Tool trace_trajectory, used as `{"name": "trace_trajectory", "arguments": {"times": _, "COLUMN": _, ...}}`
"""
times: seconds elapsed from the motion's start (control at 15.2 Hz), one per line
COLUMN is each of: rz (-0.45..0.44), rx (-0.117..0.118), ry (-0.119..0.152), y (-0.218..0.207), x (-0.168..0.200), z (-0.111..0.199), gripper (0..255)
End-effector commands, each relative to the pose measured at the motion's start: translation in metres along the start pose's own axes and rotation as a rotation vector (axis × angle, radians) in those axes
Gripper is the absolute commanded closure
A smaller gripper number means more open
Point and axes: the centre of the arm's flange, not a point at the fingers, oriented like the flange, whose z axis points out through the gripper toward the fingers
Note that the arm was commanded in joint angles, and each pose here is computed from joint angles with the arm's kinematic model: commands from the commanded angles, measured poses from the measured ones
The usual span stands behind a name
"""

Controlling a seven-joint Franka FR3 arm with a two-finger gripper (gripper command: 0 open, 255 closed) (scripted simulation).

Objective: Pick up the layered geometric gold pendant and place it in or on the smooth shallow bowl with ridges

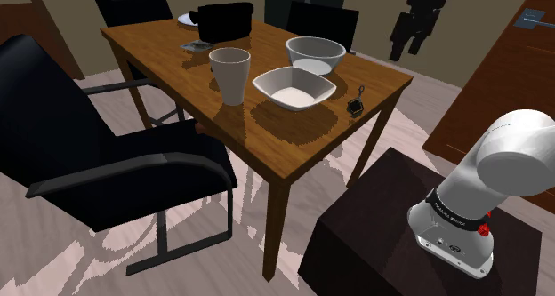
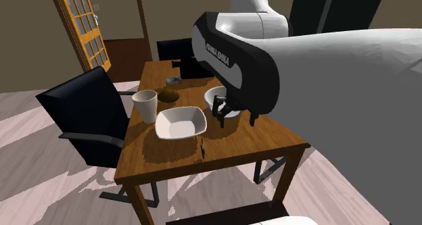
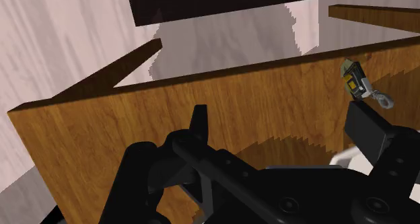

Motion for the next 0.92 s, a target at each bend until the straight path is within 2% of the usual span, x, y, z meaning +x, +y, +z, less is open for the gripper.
{"name": "trace_trajectory", "arguments": {"times": 0.0, "rz": 0.0, "rx": 0.0, "ry": 0.0, "y": 0.0, "x": 0.0, "z": 0.0, "gripper": 0}}
{"name": "trace_trajectory", "arguments": {"times": 0.66, "rz": -0.084, "rx": -0.053, "ry": -0.327, "y": -0.123, "x": 0.088, "z": 0.06, "gripper": 0}}
{"name": "trace_trajectory", "arguments": {"times": 0.86, "rz": -0.084, "rx": -0.053, "ry": -0.327, "y": -0.121, "x": 0.083, "z": 0.075, "gripper": 0}}
